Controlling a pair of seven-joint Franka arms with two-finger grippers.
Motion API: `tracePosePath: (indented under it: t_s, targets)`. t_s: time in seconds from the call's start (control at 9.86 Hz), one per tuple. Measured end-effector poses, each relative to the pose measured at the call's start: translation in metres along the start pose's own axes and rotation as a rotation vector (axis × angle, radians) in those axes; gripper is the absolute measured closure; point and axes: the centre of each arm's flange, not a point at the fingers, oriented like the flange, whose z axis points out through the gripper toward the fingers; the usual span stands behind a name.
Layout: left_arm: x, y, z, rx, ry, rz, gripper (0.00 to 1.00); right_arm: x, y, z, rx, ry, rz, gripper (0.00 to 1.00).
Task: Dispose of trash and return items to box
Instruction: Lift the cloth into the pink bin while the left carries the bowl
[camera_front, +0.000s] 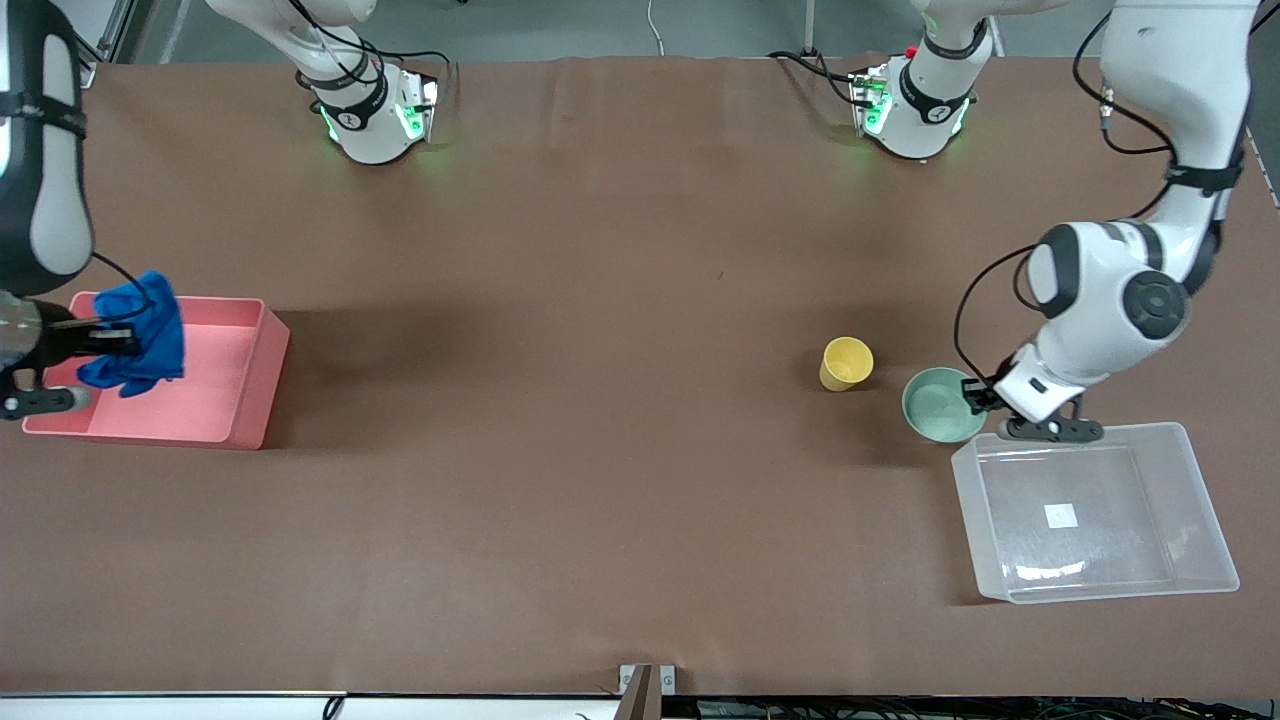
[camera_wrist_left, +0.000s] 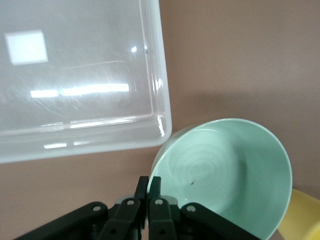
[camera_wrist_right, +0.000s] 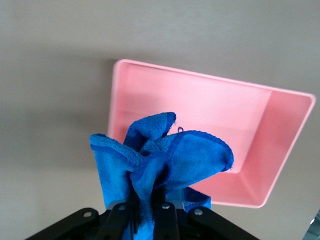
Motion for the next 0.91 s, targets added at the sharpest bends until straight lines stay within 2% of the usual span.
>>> tracePosePath:
  t_s: [0.2, 0.51, 0.71, 0.91]
  targets:
    - [0.036, -0.009, -0.063, -0.001, 0.016, 0.029, 0.96, 0.002, 0.013, 0.055, -0.017, 0.038, -0.016, 0.87]
    - [0.076, -0.066, -0.07, -0.003, 0.029, 0.075, 0.96, -0.006, 0.011, 0.134, -0.034, 0.091, -0.032, 0.85]
    - [0.091, -0.104, -0.046, -0.008, 0.018, 0.099, 0.96, -0.015, 0.013, 0.163, -0.03, 0.092, -0.027, 0.6]
    - [0.102, -0.115, -0.024, -0.006, 0.013, 0.103, 0.96, -0.017, 0.014, 0.154, -0.028, 0.091, -0.024, 0.31]
